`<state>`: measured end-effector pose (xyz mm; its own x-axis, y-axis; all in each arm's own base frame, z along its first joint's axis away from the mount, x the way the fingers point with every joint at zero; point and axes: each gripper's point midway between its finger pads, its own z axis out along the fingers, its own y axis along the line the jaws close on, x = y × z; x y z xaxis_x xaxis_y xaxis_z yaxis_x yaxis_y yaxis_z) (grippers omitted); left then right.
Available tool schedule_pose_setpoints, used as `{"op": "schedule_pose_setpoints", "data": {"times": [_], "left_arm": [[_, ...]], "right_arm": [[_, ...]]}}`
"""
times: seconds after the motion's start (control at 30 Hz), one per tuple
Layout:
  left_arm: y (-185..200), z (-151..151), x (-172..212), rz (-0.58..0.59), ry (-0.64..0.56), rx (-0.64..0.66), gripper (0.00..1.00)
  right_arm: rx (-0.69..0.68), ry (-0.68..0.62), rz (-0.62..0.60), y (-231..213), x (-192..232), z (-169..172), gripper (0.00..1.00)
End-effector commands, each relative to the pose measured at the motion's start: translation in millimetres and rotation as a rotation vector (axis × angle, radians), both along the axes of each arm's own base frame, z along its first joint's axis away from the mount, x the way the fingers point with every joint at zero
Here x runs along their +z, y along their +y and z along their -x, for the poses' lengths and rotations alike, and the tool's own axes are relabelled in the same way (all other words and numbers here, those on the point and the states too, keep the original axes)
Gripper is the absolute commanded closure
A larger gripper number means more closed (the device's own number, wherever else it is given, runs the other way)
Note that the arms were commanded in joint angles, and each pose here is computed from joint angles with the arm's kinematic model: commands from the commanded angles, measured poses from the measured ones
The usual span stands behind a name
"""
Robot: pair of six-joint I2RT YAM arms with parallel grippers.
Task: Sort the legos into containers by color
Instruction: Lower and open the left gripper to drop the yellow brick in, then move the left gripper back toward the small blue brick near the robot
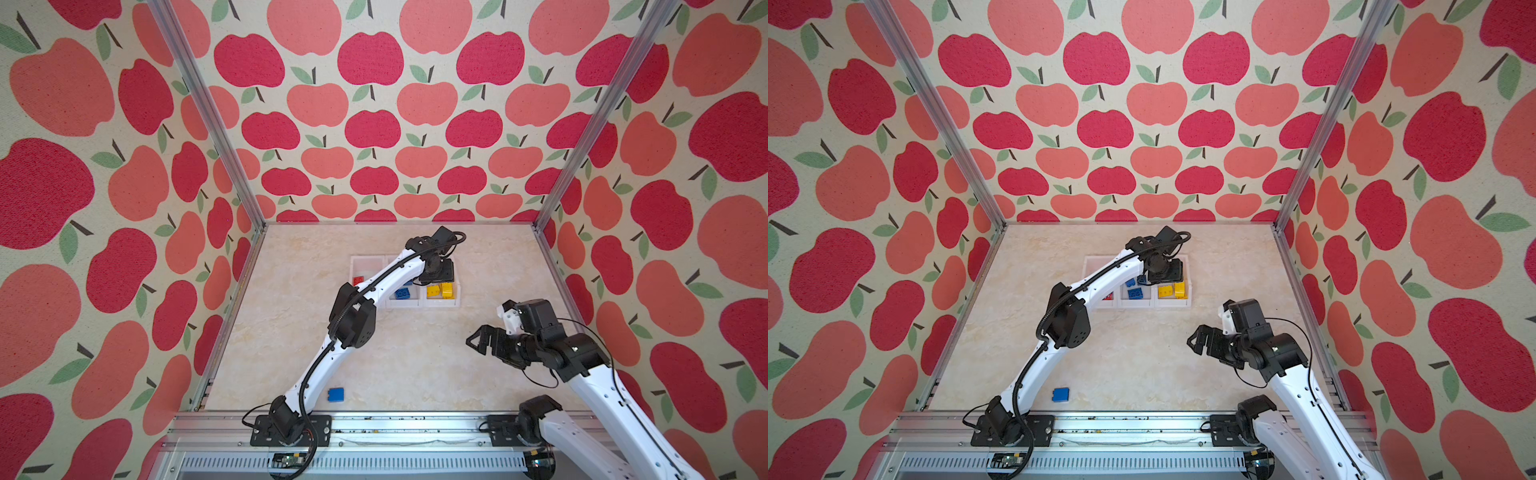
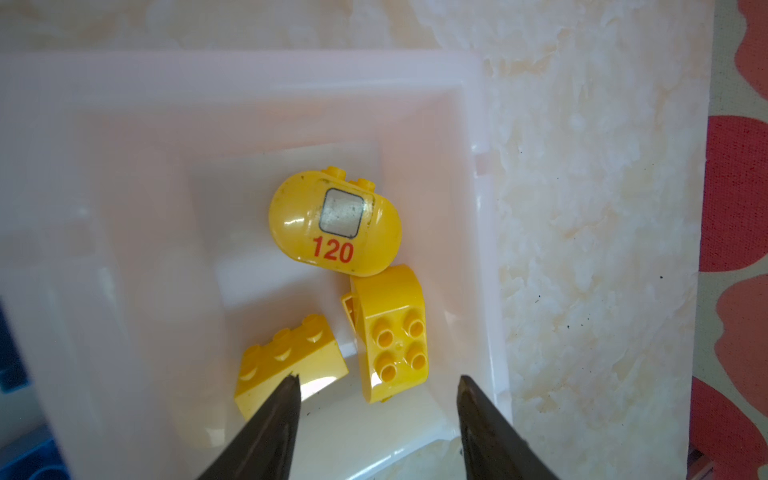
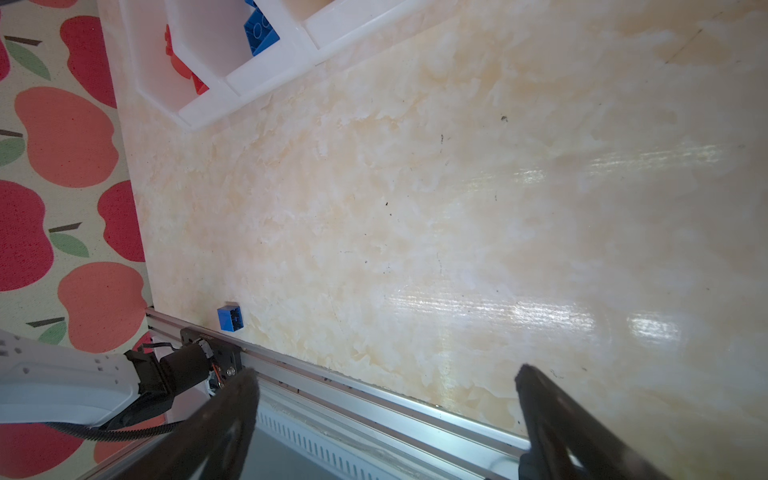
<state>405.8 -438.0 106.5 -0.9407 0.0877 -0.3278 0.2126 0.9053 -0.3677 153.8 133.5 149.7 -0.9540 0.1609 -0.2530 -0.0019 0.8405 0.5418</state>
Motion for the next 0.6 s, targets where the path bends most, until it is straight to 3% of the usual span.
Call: {"op": "schedule_pose_setpoints", "data": {"times": [0.0, 0.2, 0.57], "left_arm": [[2.5, 10.6, 42.7, 0.029, -0.071, -0.028, 0.37], [20.2, 34.0, 56.8, 0.046, -0.089, -0.026, 0.35], [91.8, 90.6, 48.8, 0.010, -0.053, 0.073, 0.30]], "right_arm": [[-0.014, -0.007, -0.002, -0.2, -0.4, -4.7, 0.01], [-0.004, -0.008, 0.005, 0.4, -0.4, -6.4, 0.01], [0.017, -0.003, 0.015, 1.0, -2.4, -6.0, 0.01]]}}
